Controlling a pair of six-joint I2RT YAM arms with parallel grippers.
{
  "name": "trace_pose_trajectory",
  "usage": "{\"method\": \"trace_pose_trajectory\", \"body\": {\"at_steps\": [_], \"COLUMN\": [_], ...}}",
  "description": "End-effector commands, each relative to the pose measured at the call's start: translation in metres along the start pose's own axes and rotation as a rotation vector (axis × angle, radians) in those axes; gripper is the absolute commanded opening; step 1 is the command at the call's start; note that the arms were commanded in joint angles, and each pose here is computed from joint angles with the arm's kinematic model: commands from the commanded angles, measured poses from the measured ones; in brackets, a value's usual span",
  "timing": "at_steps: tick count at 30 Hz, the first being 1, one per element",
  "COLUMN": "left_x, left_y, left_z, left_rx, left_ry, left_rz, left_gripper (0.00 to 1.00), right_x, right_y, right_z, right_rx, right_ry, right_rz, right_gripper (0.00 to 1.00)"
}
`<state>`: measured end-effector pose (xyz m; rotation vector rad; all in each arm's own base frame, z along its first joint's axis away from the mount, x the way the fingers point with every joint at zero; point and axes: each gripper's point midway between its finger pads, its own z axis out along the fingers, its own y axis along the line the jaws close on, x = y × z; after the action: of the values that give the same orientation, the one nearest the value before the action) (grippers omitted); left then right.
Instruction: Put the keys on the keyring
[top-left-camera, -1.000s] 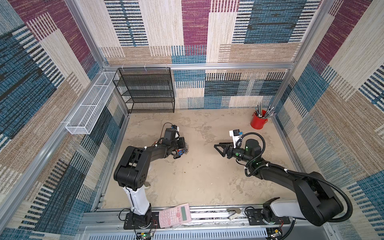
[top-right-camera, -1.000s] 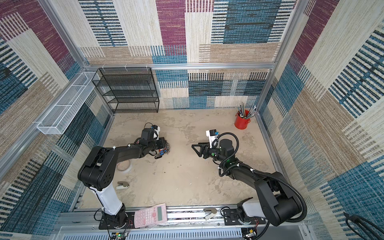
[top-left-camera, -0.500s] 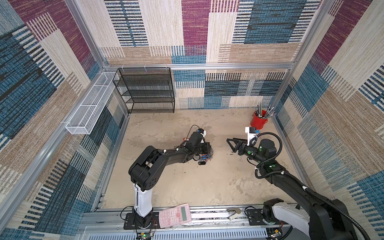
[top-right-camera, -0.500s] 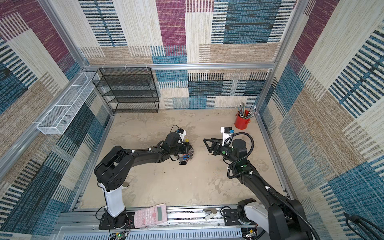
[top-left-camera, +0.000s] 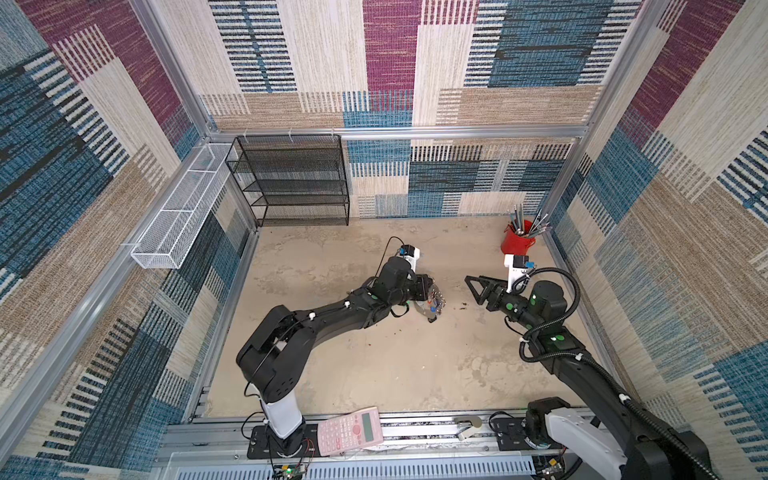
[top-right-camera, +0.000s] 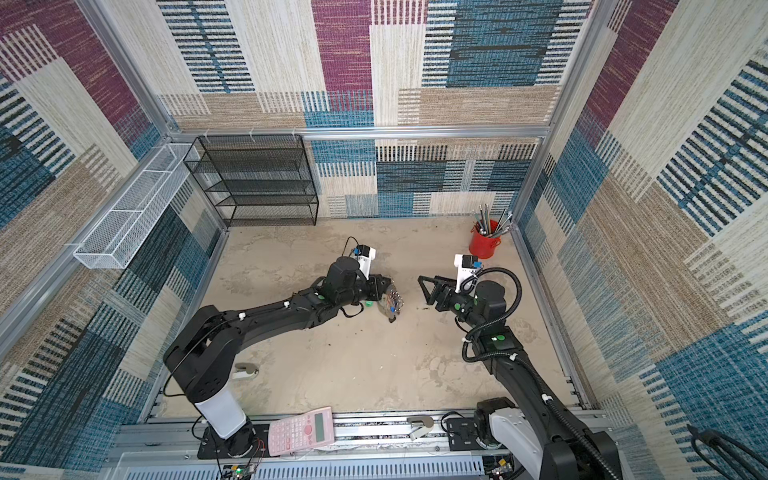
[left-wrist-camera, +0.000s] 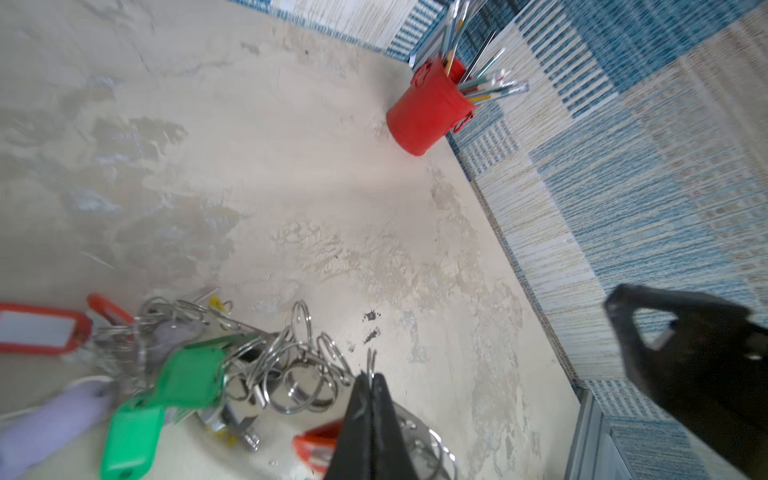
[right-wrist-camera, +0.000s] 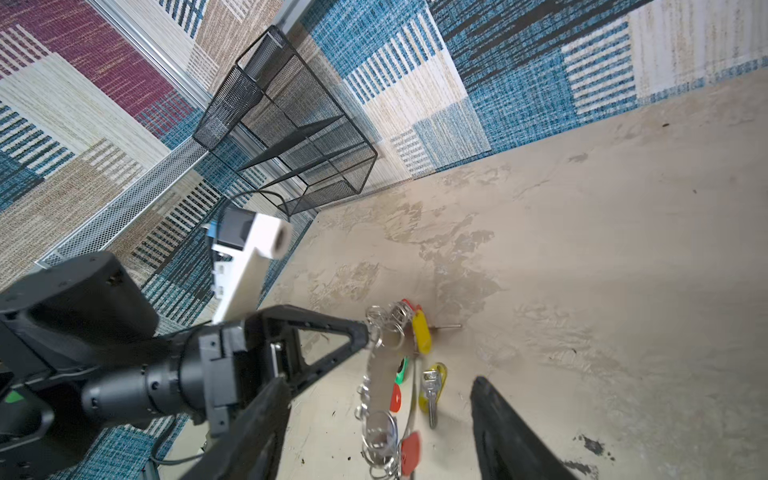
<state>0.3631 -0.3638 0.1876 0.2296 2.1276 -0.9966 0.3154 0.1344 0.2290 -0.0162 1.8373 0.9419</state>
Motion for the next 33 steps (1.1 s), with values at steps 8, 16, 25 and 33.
{"method": "trace_pose_trajectory", "body": {"at_steps": [8,16,25,33], "left_x": [-0.051,-0.045,-0.009,0.003], "left_y": [0.013,0.036,0.059,0.068], "left_z": [-0.092,-0.155,-0.168,-0.167], "left_rx": [-0.115,-0.159,-0.204,-0.209], "left_ry": [-0.137,-0.189,-0.150,-0.141], "left_rz": [0.129,0.122,0.119,0.120], "left_gripper": [0.00,0.00,0.00,0.00], "right_x": [0.016,0.063,0.132,0.140], "right_y": [-0.023,-0.039,-0.047,-0.057], "right_z": [0.020,0.060,0.102,0.124], "right_rx": [0.063,0.113,0.167,0.251], "right_ry": [0.072,0.234,0.416,0.413], "right_rz": [0.010,0.068,0.261,0.277], "right_gripper": [0.69,0.67,0.62,0.55]}}
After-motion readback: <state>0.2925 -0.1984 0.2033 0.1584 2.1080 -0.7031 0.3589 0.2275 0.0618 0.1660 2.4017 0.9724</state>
